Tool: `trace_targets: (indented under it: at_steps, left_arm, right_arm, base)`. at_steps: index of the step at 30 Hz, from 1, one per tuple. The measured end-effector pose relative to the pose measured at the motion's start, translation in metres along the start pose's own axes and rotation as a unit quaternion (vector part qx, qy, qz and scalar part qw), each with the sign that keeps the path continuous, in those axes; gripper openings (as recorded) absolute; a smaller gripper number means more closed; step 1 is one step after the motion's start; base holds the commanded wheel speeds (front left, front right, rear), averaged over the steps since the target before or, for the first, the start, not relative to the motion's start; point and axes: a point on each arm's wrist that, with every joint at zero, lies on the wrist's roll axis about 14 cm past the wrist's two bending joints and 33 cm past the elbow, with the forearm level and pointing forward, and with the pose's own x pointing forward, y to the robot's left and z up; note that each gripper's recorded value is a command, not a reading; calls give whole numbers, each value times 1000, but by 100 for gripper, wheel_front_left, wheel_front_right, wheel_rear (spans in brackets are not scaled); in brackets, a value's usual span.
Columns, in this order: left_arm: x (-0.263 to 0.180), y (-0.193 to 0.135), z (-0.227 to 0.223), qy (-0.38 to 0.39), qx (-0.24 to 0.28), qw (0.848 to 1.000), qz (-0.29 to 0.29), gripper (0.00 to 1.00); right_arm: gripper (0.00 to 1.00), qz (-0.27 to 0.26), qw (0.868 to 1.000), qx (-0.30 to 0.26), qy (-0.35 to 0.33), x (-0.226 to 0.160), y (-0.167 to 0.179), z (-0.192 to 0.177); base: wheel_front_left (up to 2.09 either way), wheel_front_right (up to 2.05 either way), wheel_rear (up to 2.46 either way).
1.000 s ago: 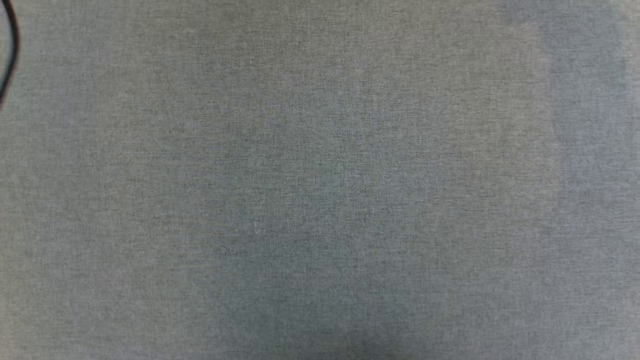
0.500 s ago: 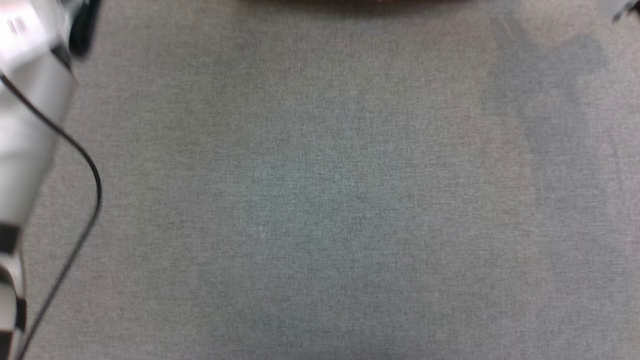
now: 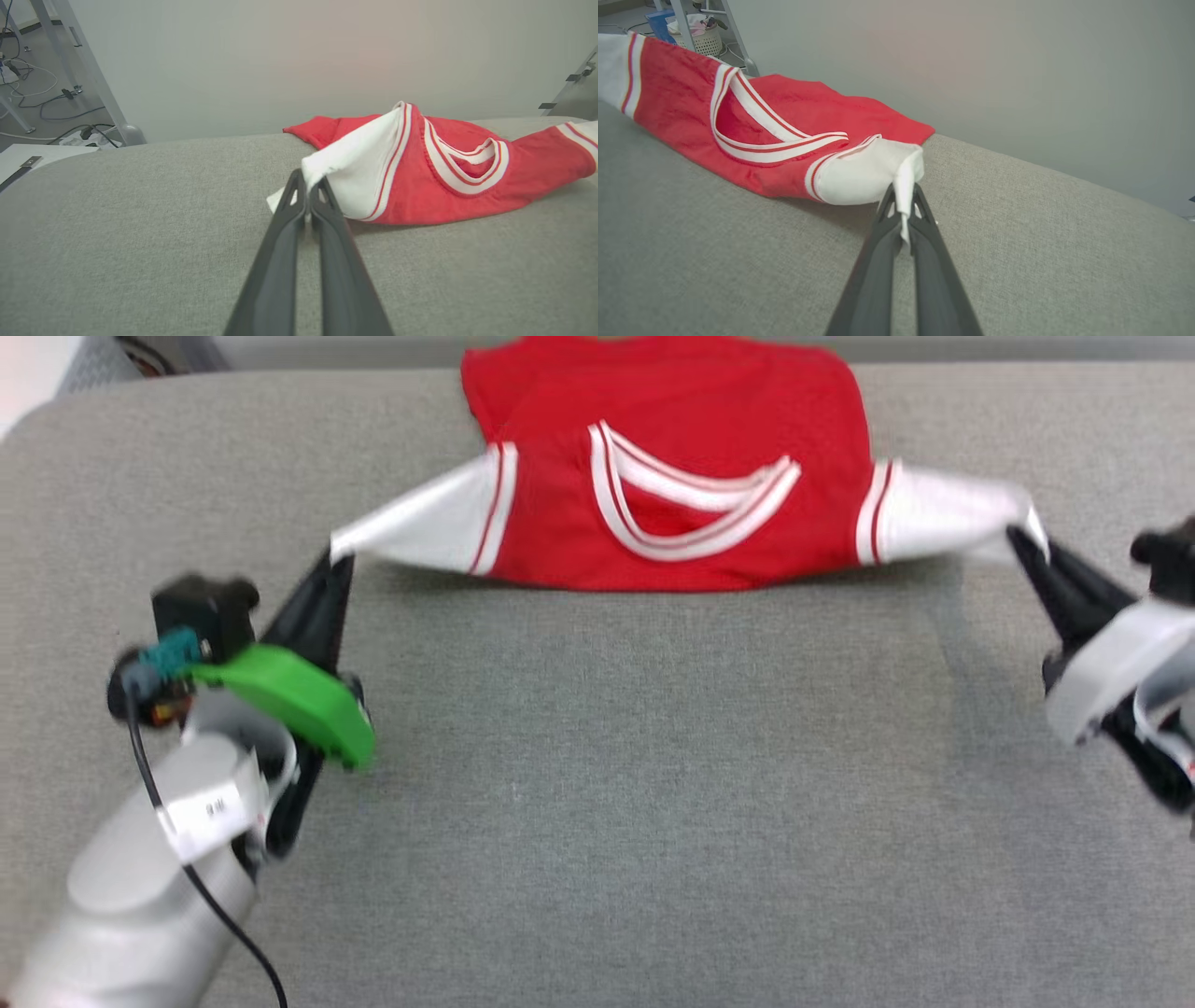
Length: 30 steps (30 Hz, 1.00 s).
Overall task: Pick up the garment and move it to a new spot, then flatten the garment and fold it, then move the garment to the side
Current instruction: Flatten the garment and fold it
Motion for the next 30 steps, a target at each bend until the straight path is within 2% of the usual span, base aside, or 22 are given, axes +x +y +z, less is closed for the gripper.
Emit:
trace_targets:
  at_steps: [7, 17, 18, 30]
  left_arm:
    - [-61, 5, -37, 47, -36, 998, 38, 0]
    - [-126, 7, -66, 79, -65, 991, 92, 0]
    - [-145, 11, -74, 85, -76, 987, 115, 0]
    - [-190, 10, -106, 124, -89, 976, 154, 0]
  right_arm:
    - [0, -9, 999, 23, 31, -52, 11, -31]
    - [0, -55, 994, 67, 71, -122, 12, -74]
    - [0, -70, 991, 83, 78, -142, 14, -85]
    - [0, -81, 974, 147, 150, -196, 43, -130]
  base:
    - [0, 0, 0]
    - [0, 0, 0]
    - [0, 0, 0]
    - [0, 0, 0]
